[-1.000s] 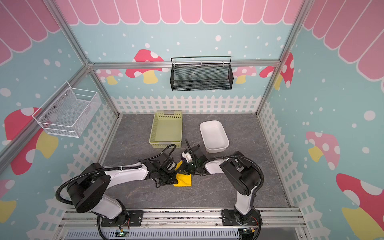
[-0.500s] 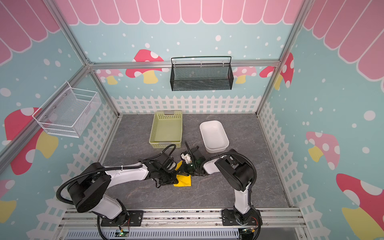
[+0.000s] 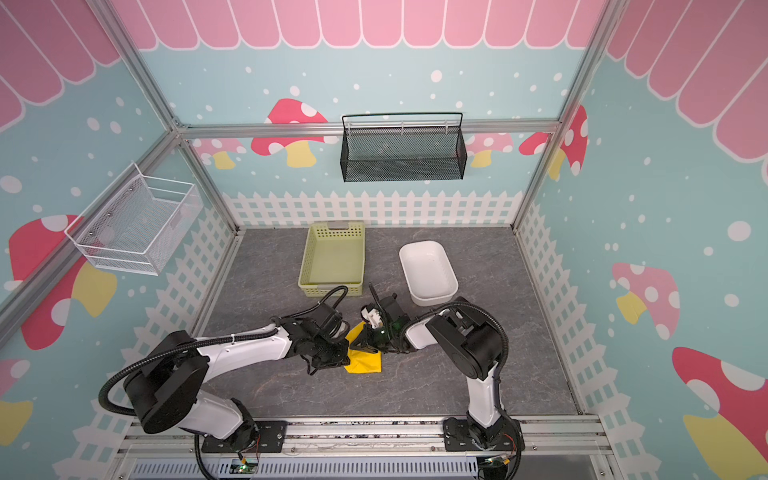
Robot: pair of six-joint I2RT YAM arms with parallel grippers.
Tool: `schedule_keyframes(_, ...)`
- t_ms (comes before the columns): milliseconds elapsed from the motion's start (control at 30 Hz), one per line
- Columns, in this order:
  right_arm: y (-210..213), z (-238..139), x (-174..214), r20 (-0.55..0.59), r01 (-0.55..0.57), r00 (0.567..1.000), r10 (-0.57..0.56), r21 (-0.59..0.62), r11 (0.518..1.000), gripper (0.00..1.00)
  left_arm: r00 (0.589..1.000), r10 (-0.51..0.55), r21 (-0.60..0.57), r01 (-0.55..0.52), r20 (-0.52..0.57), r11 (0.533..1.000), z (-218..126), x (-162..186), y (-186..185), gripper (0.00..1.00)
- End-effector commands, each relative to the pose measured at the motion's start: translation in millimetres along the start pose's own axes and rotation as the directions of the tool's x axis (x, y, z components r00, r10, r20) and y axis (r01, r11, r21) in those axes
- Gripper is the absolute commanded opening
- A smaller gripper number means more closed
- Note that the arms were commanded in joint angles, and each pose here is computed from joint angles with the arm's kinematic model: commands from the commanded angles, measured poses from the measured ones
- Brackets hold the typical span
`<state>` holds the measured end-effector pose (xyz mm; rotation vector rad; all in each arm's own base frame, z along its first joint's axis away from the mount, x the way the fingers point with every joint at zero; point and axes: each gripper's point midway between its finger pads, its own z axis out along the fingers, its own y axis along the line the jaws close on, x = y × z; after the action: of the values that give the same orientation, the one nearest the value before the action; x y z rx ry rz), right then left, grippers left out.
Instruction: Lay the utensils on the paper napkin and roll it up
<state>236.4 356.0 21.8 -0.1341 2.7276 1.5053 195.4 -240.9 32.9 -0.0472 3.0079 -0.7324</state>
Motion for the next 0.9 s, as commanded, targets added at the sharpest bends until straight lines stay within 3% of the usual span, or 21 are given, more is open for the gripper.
schedule_keyframes(0, -13, 3, 8, -0.008, -0.031, 0.999, 0.031, 0.028, 0.999, 0.16, 0.997, -0.001, -0.034, 0.004, 0.071, 0.999, -19, -18, 6, 0.05)
schedule_keyframes(233, -13, 2, 9, -0.008, -0.028, 1.000, 0.028, 0.030, 0.999, 0.32, 0.993, -0.028, -0.016, 0.030, 0.114, 0.999, -30, -38, 9, 0.05)
schedule_keyframes(333, -13, 2, 9, -0.009, -0.028, 1.000, 0.028, 0.030, 0.999, 0.34, 0.992, -0.029, -0.012, 0.030, 0.121, 0.999, -31, -46, 8, 0.05)
schedule_keyframes(667, -21, 5, 13, -0.020, -0.044, 0.999, 0.045, 0.043, 0.998, 0.11, 0.993, -0.035, 0.051, 0.030, 0.113, 0.998, -24, -69, -12, 0.03)
schedule_keyframes(867, -27, 7, 16, -0.031, -0.056, 0.998, 0.057, 0.052, 0.997, 0.04, 0.997, -0.035, 0.056, 0.031, 0.071, 0.998, -14, -67, -13, 0.01)
